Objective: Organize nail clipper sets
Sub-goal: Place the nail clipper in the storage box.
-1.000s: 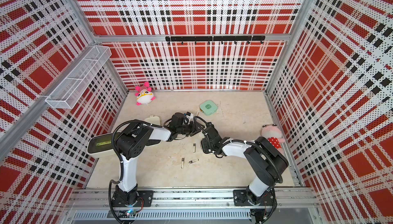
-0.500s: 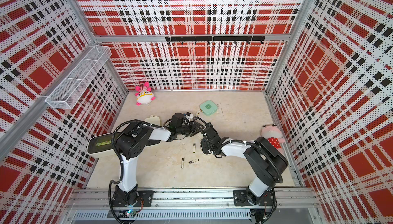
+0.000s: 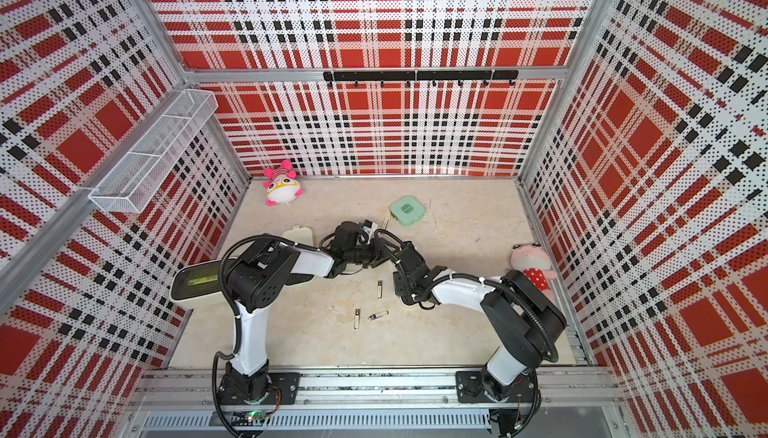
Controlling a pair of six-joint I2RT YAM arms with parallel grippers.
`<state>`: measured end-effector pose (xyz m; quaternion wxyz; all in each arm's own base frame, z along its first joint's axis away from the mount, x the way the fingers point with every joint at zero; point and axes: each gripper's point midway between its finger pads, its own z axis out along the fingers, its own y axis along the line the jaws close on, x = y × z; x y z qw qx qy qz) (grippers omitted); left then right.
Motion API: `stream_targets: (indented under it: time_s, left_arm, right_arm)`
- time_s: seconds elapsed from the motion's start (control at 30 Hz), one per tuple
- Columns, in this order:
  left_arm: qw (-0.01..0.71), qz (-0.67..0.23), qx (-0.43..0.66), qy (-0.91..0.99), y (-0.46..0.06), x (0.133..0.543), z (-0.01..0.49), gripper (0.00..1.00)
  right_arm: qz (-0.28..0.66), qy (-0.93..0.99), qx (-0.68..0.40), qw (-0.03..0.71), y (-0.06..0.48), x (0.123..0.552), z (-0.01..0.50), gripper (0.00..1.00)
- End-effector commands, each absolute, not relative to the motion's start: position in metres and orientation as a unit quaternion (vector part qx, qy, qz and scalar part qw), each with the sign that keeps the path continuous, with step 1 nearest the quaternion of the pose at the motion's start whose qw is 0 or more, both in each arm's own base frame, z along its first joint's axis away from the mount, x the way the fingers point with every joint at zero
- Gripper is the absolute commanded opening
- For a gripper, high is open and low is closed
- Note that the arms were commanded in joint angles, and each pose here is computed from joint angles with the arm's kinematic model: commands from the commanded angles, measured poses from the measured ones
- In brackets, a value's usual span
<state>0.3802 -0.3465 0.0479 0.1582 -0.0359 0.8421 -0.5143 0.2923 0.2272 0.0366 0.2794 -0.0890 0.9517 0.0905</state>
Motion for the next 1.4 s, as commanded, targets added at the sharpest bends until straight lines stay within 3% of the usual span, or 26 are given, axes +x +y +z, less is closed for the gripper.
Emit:
stream_targets:
  time_s: [0.0,0.2,0.5,1.37]
  left_arm:
    - [0.146,-0.502,-0.039,0.851,-0.343,0.372,0.037,0.58]
    - [0.145,-0.502,-0.04,0.852,-0.343,0.372,0.036,0.58]
    - [0.146,-0.503,-0.039,0.851,-0.343,0.372,0.037,0.58]
    - [0.147,-0.504,-0.04,0.85,-0.341,0.373,0.039,0.58]
  right_arm:
    - [0.06,0.957,-0.081,0.272,0.214,0.288,0.042,0.59]
    - [0.057,0.954,-0.078,0.282,0.214,0.293,0.051,0.59]
    - [0.059,0.952,-0.077,0.29,0.221,0.304,0.057,0.42]
    - [0.06,0.958,-0.112,0.256,0.228,0.308,0.035,0.24]
